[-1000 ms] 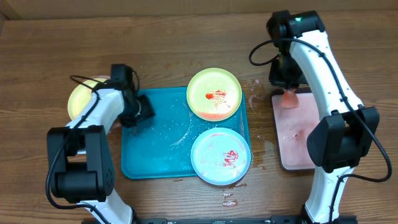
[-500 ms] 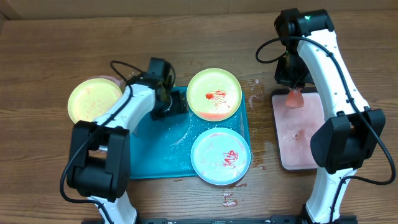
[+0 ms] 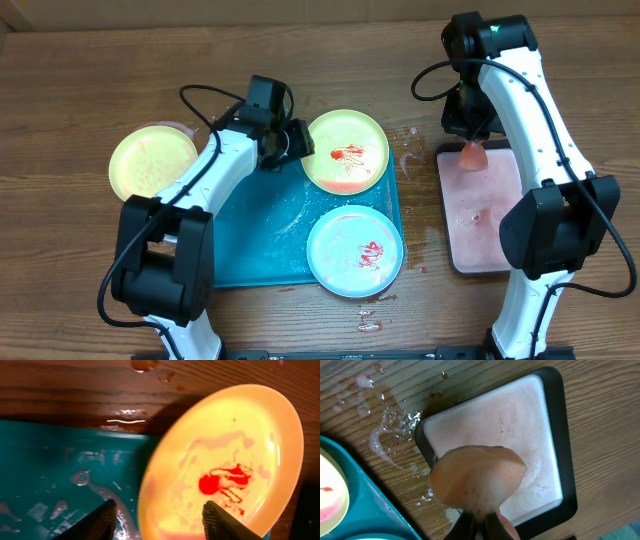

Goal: Clean dirty plates on tray and stack at the side
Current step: 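Reach the left gripper to the upper yellow plate and grip its rim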

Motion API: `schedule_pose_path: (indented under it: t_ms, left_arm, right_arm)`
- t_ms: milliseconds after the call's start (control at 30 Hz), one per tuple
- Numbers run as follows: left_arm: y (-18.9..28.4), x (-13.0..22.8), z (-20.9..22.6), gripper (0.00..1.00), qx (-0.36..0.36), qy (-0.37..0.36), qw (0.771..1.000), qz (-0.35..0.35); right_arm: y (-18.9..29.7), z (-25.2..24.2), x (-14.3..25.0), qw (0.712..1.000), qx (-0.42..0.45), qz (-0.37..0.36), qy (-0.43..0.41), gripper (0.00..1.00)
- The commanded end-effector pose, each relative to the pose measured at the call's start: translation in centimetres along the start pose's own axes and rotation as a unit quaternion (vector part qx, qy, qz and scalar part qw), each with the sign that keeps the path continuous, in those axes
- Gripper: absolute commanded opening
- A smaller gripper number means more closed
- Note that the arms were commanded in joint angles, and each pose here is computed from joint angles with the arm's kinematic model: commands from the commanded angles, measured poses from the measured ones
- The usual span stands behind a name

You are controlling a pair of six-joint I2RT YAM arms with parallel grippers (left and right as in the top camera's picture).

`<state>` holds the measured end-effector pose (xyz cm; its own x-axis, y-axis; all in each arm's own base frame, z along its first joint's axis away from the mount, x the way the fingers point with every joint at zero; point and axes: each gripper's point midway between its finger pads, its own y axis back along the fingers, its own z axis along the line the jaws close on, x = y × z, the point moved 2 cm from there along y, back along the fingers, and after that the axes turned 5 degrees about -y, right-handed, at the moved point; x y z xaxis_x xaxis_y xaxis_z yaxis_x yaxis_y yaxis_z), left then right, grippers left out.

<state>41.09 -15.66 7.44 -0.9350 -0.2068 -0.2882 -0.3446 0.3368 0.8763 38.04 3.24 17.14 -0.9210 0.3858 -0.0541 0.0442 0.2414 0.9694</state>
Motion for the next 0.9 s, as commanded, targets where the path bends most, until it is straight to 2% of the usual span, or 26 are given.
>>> schedule_pose_path:
  t_ms: [0,200,367,400,467,500,567,633,667,700,867]
  left_arm:
    - [-0.9,0.4,-1.6,0.49,0.006,-0.002,1.000,0.001]
    - [-3.8,2.2,-1.2,0.44,-0.008,0.017,0.999,0.036]
    - [-4.6,2.7,-0.6,0.45,-0.016,0.022,0.999,0.047]
    - [-4.6,2.6,-0.6,0.41,-0.018,0.022,0.999,0.045]
    - [-4.6,2.5,-0.4,0.22,-0.023,0.022,0.999,0.042]
    - [-4.6,2.5,-0.4,0.18,-0.023,0.022,0.999,0.042]
    - [-4.6,2.5,-0.4,0.22,-0.023,0.022,0.999,0.042]
    - [-4.6,2.6,-0.4,0.33,-0.023,0.022,0.999,0.044]
    - [-4.6,2.6,-0.4,0.41,-0.023,0.022,0.999,0.044]
    - [-4.5,2.4,-0.5,0.57,-0.022,0.021,0.999,0.041]
    - [-3.5,1.0,-1.6,0.59,-0.016,-0.002,0.999,0.034]
  right_arm:
    - [2.2,-0.4,-0.4,0.999,-0.026,-0.031,-0.002,0.04]
    - [2.2,-0.2,-0.3,0.999,-0.031,-0.028,-0.002,0.04]
    - [2.2,-0.2,-0.3,0.999,-0.031,-0.028,-0.002,0.04]
    - [2.2,-0.2,-0.3,0.999,-0.031,-0.028,-0.002,0.04]
    - [2.2,-0.2,-0.3,0.999,-0.031,-0.028,-0.002,0.04]
    - [2.2,-0.2,-0.3,0.999,-0.031,-0.028,-0.002,0.04]
    - [2.2,-0.2,-0.3,0.999,-0.031,-0.028,-0.002,0.04]
    - [2.2,-0.2,-0.3,0.999,-0.031,-0.027,-0.002,0.04]
    - [2.2,-0.2,-0.3,0.999,-0.031,-0.027,-0.002,0.04]
    - [2.2,-0.2,-0.3,0.999,-0.031,-0.027,-0.002,0.04]
    - [2.2,0.0,-0.2,0.999,-0.038,-0.023,0.000,0.04]
